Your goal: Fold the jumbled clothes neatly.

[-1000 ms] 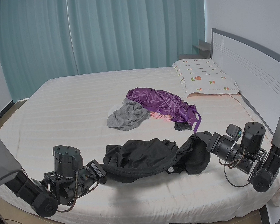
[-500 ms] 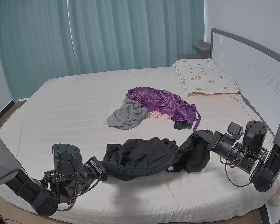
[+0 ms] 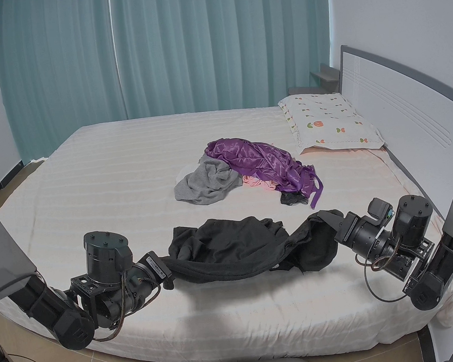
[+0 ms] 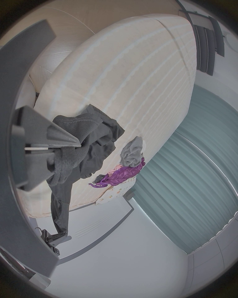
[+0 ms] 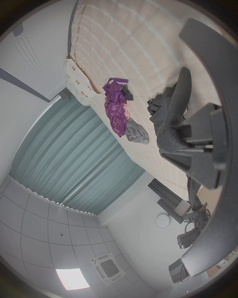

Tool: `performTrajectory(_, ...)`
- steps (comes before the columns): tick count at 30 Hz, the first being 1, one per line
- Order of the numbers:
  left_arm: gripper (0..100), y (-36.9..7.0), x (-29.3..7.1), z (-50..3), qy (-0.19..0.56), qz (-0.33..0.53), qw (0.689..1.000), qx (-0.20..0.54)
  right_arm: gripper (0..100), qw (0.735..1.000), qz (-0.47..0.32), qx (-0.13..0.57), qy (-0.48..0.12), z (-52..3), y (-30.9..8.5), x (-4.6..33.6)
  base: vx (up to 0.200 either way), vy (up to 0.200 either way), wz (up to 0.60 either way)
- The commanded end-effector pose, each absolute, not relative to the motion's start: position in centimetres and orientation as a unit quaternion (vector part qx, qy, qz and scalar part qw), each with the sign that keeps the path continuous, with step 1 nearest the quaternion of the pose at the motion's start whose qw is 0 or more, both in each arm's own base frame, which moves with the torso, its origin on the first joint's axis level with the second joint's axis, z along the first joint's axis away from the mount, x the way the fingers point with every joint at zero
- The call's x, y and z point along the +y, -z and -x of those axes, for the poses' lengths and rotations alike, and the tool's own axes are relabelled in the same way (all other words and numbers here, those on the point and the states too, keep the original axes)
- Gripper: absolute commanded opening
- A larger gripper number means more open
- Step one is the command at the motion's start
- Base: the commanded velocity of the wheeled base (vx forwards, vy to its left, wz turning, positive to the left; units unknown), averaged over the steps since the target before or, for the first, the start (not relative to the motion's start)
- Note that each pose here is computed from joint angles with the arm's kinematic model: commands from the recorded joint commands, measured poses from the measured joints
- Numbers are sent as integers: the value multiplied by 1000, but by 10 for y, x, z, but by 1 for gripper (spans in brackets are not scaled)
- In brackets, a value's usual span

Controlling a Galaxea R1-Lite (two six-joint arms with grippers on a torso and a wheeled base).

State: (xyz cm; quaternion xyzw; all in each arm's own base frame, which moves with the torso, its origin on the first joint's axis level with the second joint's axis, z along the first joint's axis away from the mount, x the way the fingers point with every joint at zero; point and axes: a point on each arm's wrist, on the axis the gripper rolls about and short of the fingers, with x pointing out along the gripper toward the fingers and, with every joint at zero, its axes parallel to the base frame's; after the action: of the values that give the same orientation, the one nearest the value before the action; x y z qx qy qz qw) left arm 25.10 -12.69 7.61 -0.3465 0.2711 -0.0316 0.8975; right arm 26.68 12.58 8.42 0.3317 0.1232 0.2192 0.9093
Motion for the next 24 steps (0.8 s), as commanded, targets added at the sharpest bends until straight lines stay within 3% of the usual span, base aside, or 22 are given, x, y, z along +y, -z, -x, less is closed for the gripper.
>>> performTrajectory(1, 0, -77, -126, -252, 30, 348, 898, 268, 0, 909, -333, 118, -221, -268, -85, 126, 0, 0, 0)
performTrajectory(6, 0, -79, -126, -253, 29, 356, 896, 265, 0, 909, -333, 118, -221, -268, -85, 126, 0, 0, 0)
performTrajectory(24, 0, -81, -126, -253, 28, 361, 895, 261, 0, 911, -336, 110, -215, -272, -87, 122, 0, 200, 0)
